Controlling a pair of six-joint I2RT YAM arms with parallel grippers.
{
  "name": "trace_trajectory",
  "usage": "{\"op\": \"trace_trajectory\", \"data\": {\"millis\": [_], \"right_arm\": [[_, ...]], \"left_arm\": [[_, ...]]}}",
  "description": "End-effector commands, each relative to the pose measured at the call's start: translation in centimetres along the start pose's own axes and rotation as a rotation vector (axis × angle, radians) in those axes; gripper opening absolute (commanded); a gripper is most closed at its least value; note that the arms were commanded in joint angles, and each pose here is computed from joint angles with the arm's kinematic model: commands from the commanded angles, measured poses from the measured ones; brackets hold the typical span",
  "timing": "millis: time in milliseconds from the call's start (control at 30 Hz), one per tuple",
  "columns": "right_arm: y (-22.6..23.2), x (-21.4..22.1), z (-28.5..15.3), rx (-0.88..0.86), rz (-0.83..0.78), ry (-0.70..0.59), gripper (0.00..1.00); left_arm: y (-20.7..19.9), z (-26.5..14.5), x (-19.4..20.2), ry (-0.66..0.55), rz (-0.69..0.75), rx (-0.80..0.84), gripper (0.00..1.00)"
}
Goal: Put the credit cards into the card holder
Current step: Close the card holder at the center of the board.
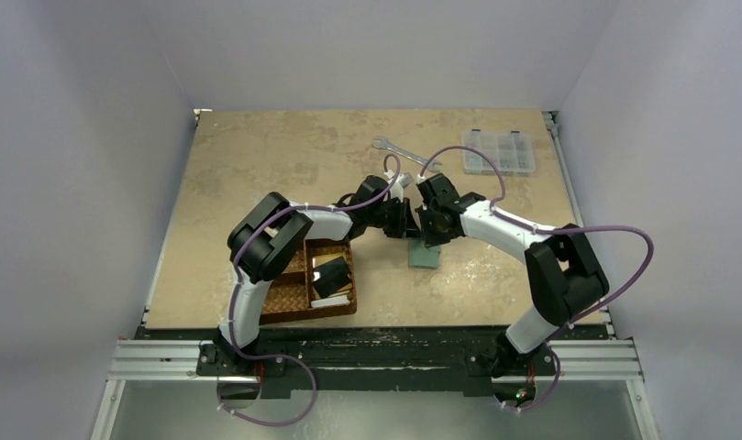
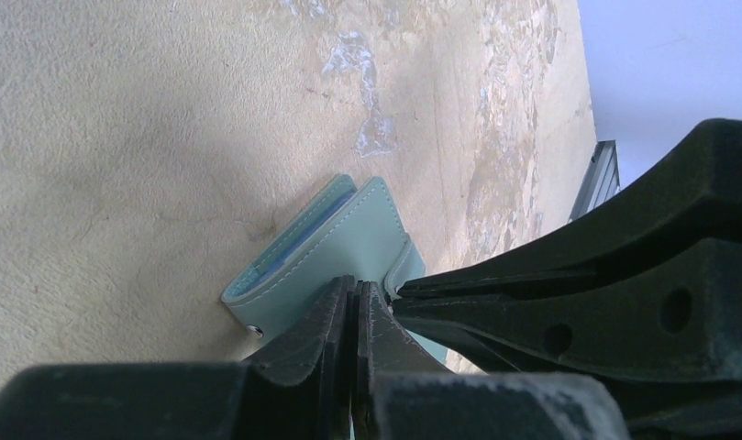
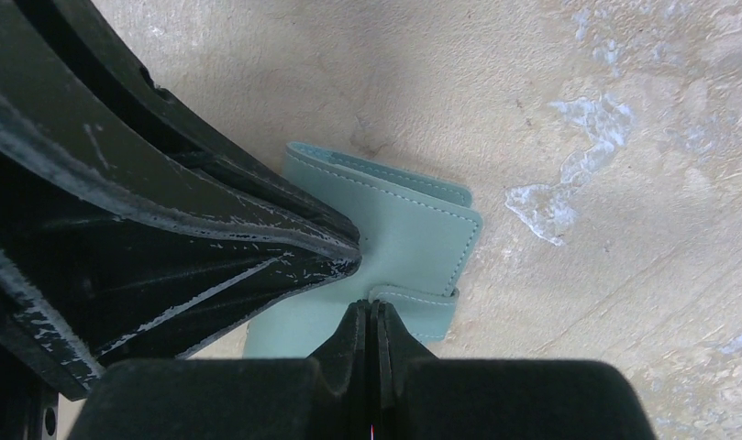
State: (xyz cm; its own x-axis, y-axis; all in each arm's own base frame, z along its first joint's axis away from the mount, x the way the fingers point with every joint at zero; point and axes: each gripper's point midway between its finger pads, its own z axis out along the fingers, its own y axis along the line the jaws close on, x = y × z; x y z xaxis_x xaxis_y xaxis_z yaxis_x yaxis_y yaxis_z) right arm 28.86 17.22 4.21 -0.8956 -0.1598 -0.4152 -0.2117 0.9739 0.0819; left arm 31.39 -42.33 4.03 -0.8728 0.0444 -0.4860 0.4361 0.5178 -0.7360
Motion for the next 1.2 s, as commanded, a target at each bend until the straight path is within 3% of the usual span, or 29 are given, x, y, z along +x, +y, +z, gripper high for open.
{"op": "trace_trajectory", "data": {"millis": [0,167,500,1167], "right_arm": [[2.4,2.6,0.6,-0.062,-0.008,0.090,0.00],[2.6,3.2,-0.1,-0.065,0.024,0.061,0.00],[1.5,-0.9,-2.5,-0.190,0.112,-0.083,0.00],[0.9,0.3,-0.4,-0.173,0.066,-0.003,0.00]], "left_arm": [[2.1,0.7,3.4,0.080,-0.032,-0.061,0.00],[2.3,0.6,3.7,0.084,-0.033,-0.066,0.00],[2.3,0.6,3.8,0.085,-0.035,-0.064,0.00],[1.9,0.7,3.5,0.081,-0.032,-0.053,0.00]]}}
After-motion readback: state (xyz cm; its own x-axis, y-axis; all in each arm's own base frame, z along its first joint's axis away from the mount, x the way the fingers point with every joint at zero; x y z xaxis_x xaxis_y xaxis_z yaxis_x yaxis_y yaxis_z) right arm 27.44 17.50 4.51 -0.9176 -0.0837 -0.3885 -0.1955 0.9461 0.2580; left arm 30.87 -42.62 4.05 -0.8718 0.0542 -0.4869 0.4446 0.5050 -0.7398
